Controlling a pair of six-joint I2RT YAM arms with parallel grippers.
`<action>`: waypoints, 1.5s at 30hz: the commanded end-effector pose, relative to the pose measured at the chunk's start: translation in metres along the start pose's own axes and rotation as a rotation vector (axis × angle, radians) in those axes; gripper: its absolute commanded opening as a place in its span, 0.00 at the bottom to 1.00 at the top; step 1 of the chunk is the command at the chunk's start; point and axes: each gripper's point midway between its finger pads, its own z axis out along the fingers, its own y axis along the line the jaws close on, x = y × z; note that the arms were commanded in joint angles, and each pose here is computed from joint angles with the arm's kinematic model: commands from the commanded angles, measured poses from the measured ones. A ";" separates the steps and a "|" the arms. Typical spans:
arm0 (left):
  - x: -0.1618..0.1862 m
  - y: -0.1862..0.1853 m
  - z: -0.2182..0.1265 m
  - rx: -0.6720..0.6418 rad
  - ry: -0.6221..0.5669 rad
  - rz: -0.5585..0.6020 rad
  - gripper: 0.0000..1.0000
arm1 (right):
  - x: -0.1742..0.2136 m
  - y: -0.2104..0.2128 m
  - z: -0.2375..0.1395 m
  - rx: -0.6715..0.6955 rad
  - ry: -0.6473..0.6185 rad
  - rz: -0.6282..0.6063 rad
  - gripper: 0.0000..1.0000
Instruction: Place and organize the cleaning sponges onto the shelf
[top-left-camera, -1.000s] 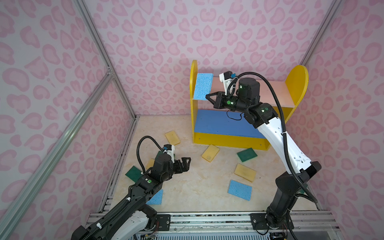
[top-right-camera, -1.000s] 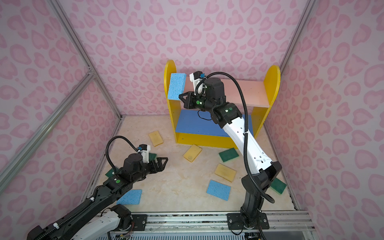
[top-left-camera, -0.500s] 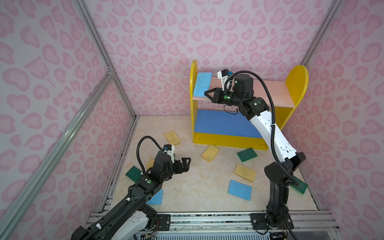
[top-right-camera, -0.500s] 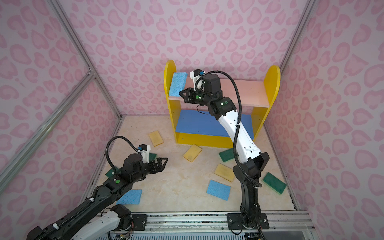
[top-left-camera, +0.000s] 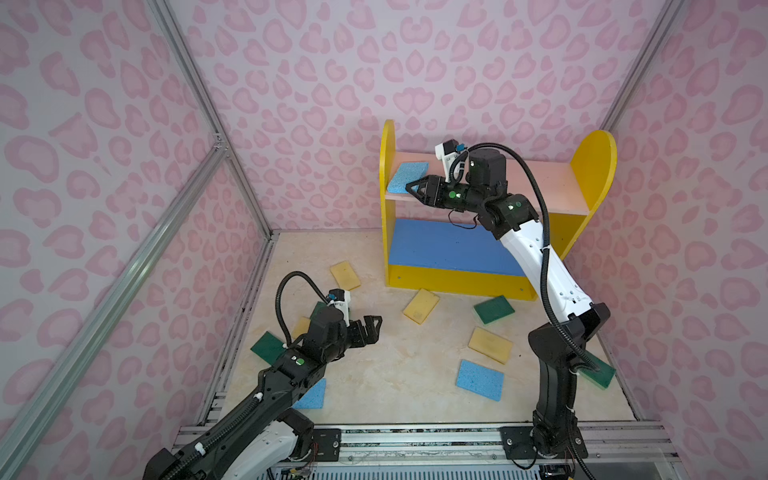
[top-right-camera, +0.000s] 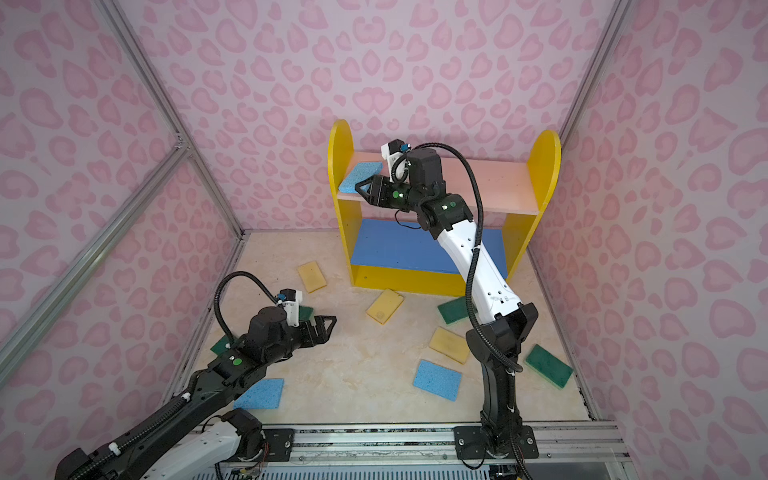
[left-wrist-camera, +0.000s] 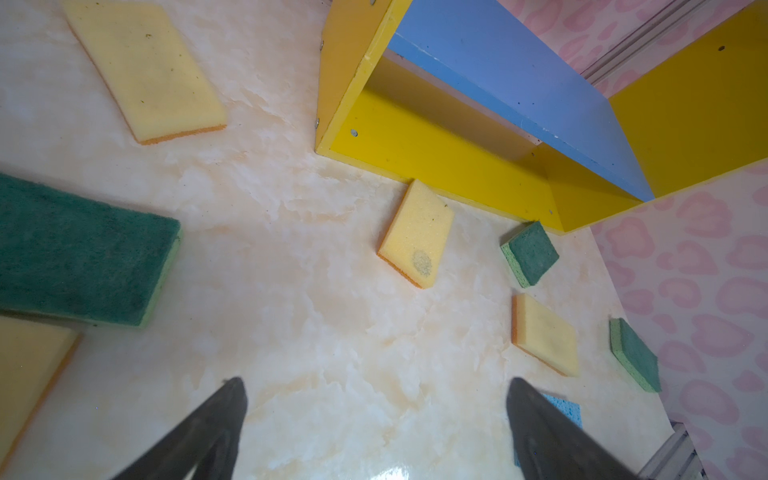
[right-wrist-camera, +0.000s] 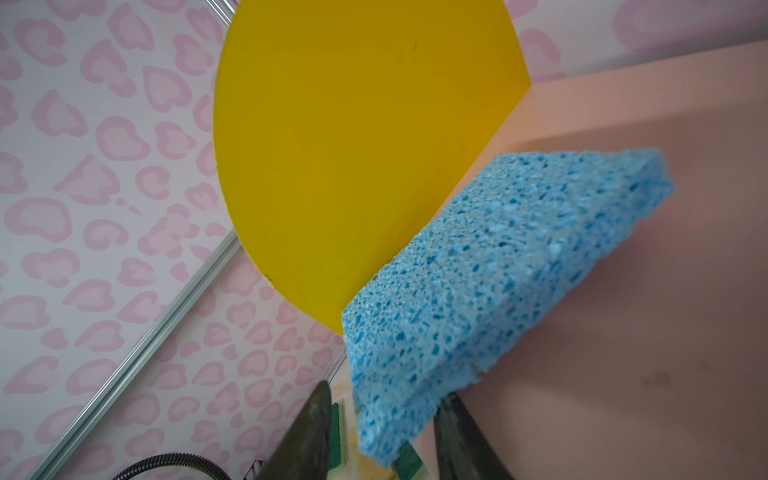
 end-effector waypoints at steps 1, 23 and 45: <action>-0.004 -0.003 -0.001 0.007 -0.014 0.008 0.98 | 0.000 -0.020 0.001 0.098 -0.014 -0.014 0.44; -0.002 -0.001 -0.001 0.001 -0.011 0.010 0.97 | 0.001 -0.062 -0.018 0.422 -0.031 -0.130 0.70; 0.001 0.003 -0.006 -0.003 -0.014 0.003 0.97 | 0.024 -0.045 0.026 0.309 0.046 -0.189 0.59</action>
